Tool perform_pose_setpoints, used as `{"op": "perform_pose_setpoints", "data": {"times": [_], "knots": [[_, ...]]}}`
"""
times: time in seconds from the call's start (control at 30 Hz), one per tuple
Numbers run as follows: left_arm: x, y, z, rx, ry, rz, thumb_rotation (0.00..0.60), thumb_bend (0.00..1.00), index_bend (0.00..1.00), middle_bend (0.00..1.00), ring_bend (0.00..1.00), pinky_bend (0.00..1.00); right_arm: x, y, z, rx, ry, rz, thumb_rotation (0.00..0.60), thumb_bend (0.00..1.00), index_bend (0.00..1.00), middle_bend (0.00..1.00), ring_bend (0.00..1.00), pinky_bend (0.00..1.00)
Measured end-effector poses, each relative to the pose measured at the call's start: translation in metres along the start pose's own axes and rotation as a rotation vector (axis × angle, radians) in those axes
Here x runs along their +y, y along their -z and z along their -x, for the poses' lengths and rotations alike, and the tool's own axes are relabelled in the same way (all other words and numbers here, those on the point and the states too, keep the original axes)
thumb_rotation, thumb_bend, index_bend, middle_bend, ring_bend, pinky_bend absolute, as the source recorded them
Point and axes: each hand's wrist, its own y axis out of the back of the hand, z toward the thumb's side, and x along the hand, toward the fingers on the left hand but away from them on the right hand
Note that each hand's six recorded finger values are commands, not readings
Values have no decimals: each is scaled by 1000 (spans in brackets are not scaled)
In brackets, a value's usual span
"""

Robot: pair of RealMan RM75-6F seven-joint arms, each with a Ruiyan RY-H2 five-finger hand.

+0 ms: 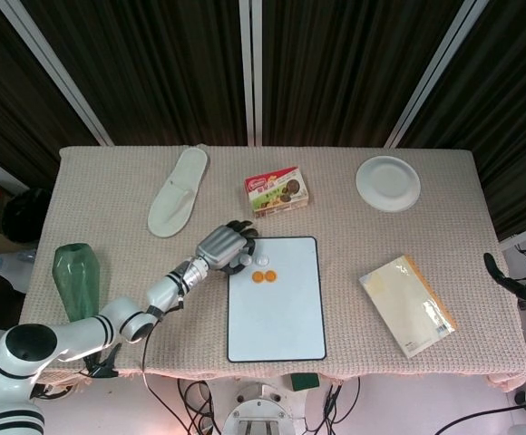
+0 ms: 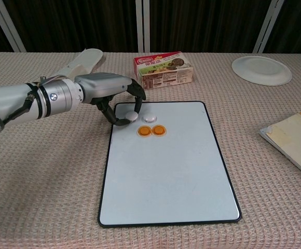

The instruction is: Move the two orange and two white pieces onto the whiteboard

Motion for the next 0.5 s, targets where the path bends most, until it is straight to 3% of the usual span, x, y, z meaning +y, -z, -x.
{"op": "perform_pose_setpoints", "data": {"times": [0.5], "knots": [[-1, -8, -2, -14, 4, 4, 600, 310, 481, 189, 59, 150, 0, 1, -1, -2, -1, -1, 600, 214, 0, 0, 0, 0]]}}
